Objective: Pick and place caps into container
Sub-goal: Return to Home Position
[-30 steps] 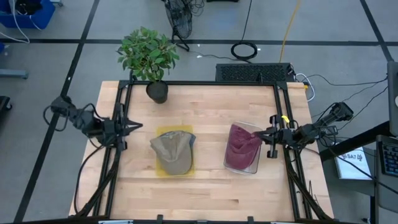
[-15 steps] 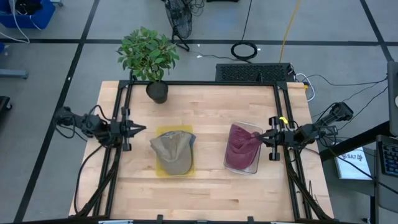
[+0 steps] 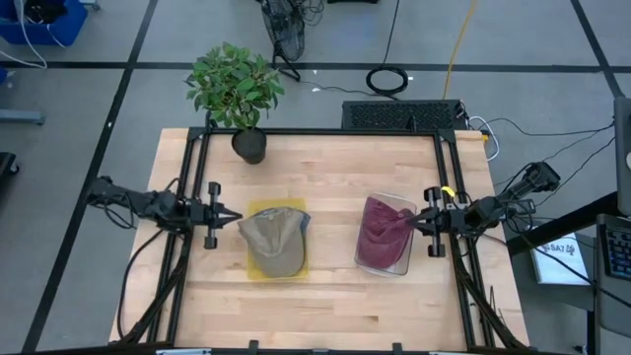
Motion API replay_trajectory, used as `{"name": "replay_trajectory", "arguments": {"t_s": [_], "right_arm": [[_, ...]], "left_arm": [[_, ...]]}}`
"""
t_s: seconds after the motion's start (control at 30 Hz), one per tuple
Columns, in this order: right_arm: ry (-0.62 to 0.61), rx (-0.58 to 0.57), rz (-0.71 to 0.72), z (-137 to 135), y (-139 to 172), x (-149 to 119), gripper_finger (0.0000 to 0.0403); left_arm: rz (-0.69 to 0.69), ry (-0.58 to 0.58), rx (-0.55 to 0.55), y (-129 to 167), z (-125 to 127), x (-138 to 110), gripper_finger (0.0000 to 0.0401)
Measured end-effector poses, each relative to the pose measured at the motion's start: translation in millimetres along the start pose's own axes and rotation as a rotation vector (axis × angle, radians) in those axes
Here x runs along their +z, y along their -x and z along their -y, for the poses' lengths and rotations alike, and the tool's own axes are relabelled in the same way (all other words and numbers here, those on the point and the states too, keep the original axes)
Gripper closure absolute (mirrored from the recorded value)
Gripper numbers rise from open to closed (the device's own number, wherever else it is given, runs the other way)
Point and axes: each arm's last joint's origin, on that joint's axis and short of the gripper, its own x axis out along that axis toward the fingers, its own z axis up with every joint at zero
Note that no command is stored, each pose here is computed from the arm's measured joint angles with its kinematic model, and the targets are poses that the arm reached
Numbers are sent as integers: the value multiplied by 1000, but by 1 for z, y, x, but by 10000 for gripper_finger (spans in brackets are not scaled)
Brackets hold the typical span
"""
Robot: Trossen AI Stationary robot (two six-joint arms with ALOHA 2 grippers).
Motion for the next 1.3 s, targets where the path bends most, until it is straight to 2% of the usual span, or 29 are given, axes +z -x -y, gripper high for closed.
{"name": "replay_trajectory", "arguments": {"t_s": [0.2, 0.87, 1.03, 1.3], "right_arm": [[17, 11, -37, -1, 0, -4, 403], [-29, -3, -23, 0, 0, -2, 403], [-90, -54, -50, 1, 0, -4, 403], [-93, -74, -60, 1, 0, -5, 403]], "left_arm": [[9, 0, -63, -1, 1, -3, 398], [-43, 66, -75, -4, -5, -10, 396], [-71, 76, -61, -5, -6, -12, 398], [-114, 90, -78, -8, -5, -17, 395]]}}
